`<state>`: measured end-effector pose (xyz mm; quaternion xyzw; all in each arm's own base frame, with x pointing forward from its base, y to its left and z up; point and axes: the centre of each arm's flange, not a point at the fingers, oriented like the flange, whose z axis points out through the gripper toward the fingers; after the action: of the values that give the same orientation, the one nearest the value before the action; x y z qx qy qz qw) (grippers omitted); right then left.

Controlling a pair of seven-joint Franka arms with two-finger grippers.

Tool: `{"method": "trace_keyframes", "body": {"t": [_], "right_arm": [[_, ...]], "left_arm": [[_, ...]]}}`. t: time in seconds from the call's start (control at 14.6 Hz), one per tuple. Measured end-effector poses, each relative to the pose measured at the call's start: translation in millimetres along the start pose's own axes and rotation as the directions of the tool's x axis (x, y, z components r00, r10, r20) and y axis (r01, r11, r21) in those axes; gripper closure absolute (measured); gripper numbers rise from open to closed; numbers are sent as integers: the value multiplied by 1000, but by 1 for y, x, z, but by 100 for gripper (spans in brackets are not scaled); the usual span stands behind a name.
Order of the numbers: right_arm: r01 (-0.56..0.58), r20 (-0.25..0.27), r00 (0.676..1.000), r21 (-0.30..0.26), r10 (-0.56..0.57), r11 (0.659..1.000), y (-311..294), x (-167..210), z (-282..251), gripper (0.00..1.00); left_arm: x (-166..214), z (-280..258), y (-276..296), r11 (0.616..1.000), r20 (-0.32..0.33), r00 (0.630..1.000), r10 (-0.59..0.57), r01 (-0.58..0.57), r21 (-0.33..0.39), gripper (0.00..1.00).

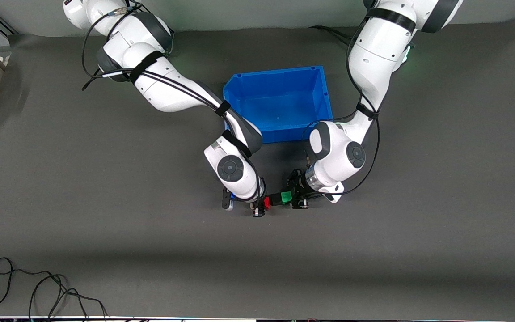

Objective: Attach green and red cubes to black cube

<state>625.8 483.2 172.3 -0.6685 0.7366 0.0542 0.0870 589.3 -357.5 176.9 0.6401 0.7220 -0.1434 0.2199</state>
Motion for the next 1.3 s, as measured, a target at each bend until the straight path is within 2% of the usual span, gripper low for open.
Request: {"method": "trace_keyframes", "body": {"t": [0.21,0.34,0.48,0.55,0.75,0.82,1.03,1.1,1.23,1.3], "right_arm": [[-11,-1,1000,-10,11,1000,4,-3,1,59],[-10,-4,1000,-12,10,1000,5,-4,2,58],[-8,-8,1000,-7,8,1000,4,-2,2,41],[2,-9,1000,2,-2,1000,2,-2,0,33],[126,-28,992,72,-125,989,-22,8,-49,3],[174,-36,985,102,-171,979,-33,16,-82,0],[270,-63,963,170,-263,948,-52,55,-191,0],[320,-83,947,181,-310,930,-54,73,-222,0],[449,-135,893,185,-430,874,-49,109,-273,0],[501,-163,864,177,-477,847,-44,129,-295,0]], "left_arm": [[1,0,1,1000,-1,1000,-1,1,-8,41],[1,0,2,1000,-2,1000,-1,1,-13,25],[1,-3,5,1000,-2,1000,-2,2,-22,5],[3,-5,9,1000,-6,1000,-1,1,-30,0],[22,-23,34,999,-52,998,33,-35,-35,0],[31,-34,45,998,-79,995,57,-59,-16,0],[61,-86,78,985,-164,972,170,-160,71,0],[71,-109,88,971,-171,959,228,-210,114,0],[96,-163,104,924,-140,923,358,-328,198,0],[111,-195,111,889,-127,894,429,-393,235,0]]}}
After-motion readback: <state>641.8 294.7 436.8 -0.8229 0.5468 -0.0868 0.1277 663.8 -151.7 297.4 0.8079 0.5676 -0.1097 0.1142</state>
